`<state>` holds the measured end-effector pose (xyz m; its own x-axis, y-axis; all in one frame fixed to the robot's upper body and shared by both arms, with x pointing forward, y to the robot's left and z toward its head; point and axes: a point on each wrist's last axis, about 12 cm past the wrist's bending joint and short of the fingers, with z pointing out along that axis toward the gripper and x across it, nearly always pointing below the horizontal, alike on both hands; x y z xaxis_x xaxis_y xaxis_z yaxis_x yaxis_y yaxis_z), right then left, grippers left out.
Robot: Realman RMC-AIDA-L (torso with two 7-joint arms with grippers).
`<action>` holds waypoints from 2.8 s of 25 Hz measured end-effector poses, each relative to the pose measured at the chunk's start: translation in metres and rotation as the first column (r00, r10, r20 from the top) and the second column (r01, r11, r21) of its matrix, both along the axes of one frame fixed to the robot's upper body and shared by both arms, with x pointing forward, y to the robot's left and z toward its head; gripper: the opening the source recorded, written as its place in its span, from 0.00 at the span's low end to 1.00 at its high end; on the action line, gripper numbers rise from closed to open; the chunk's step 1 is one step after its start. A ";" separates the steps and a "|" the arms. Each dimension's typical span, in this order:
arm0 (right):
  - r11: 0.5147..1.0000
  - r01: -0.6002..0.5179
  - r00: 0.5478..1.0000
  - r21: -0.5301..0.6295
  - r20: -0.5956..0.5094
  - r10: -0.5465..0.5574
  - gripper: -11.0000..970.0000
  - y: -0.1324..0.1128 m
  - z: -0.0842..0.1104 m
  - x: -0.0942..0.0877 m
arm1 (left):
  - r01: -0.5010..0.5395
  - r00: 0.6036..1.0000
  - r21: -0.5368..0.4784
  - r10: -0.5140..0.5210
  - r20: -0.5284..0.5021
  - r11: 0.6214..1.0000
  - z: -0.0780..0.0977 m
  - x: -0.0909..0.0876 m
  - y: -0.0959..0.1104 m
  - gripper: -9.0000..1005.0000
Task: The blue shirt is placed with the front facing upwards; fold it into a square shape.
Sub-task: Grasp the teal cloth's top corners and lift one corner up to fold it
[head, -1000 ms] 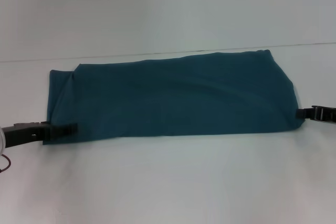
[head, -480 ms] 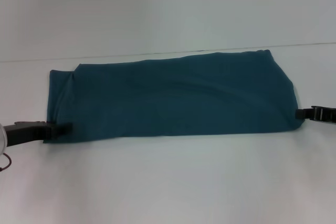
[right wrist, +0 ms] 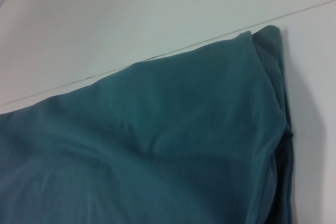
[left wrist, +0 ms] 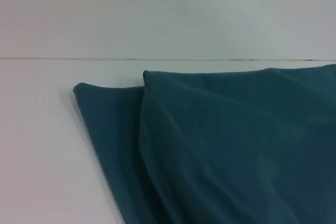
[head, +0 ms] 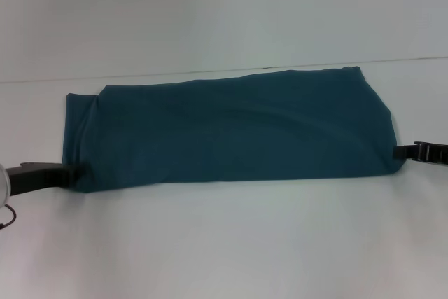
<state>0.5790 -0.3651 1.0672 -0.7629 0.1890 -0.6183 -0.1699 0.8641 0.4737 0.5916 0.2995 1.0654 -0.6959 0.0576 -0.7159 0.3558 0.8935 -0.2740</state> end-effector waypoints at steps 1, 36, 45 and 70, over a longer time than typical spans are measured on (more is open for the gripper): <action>1.000 0.000 1.000 0.000 0.000 0.000 0.01 0.000 0.000 0.000 | 0.000 1.000 0.000 0.000 0.000 1.000 0.000 0.000 0.000 0.07; 0.999 -0.046 0.999 0.008 -0.011 0.046 0.04 -0.012 0.000 -0.017 | 0.016 1.000 -0.019 -0.016 -0.018 1.000 0.006 -0.011 0.009 0.01; 0.998 -0.054 0.998 0.014 -0.006 0.055 0.06 -0.021 0.004 -0.026 | 0.054 0.998 -0.036 -0.055 -0.028 0.998 0.012 -0.021 0.014 0.01; 0.995 -0.087 0.996 0.051 -0.016 0.088 0.10 -0.033 0.003 -0.052 | 0.171 0.982 -0.096 -0.177 -0.063 0.981 0.022 -0.051 0.022 0.05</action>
